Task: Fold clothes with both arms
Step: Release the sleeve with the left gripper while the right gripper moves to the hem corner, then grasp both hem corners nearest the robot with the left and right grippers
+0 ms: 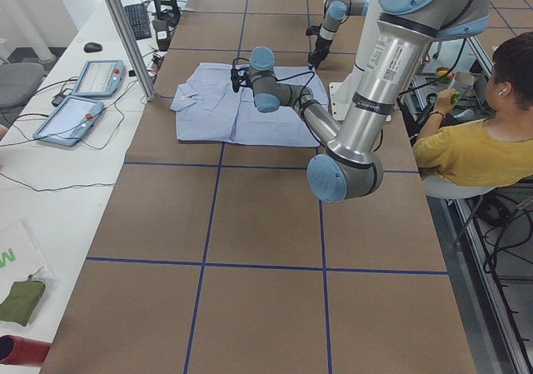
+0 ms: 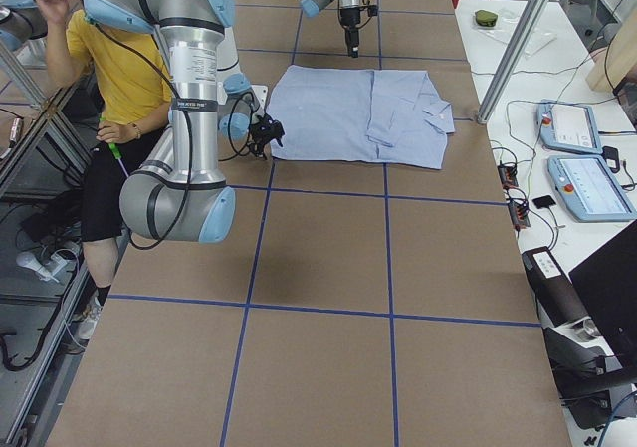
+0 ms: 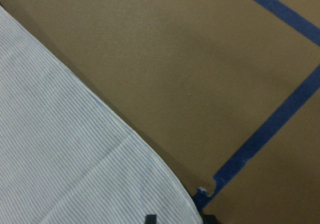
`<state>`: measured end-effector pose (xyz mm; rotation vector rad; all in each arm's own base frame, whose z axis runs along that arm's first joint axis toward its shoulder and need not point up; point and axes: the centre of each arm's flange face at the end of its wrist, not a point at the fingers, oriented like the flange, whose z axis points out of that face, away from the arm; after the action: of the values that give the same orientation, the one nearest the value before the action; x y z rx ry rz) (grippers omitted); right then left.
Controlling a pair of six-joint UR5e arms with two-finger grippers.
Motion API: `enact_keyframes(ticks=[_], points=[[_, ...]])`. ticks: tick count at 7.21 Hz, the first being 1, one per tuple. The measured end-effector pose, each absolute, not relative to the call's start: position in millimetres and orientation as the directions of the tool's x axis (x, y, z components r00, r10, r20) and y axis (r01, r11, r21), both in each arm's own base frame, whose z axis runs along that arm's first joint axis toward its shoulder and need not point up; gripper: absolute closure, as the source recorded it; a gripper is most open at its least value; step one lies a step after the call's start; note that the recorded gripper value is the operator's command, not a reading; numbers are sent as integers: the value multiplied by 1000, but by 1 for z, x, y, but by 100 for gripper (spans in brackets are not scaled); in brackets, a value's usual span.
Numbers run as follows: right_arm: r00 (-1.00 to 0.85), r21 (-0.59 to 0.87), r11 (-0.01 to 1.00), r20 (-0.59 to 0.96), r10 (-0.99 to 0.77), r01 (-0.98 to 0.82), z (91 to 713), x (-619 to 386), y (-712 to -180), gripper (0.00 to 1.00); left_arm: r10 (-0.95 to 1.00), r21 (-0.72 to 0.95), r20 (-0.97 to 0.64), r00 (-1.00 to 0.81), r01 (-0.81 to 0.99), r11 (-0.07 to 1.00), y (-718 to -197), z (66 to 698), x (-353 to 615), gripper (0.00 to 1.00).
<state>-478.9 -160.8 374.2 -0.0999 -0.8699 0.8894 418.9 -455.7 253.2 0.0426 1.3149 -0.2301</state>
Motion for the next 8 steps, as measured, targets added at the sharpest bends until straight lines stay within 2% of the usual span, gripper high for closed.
enact_keyframes(ticks=[3,6,7,8], points=[[306,-426,642,624,719,-638,368,-472,-164,100,-188,-135,-957,221,232,963,-446,251,425,1],[291,-435,635,628,722,-638,361,-466,-168,100,-263,-212,-932,248,213,954,-353,284,436,1],[290,-436,635,628,722,-638,360,-465,-169,100,-262,-208,-925,274,211,955,-321,299,442,11],[288,-437,635,629,722,-637,359,-465,-169,100,-269,-206,-914,303,224,953,-299,317,439,11]])
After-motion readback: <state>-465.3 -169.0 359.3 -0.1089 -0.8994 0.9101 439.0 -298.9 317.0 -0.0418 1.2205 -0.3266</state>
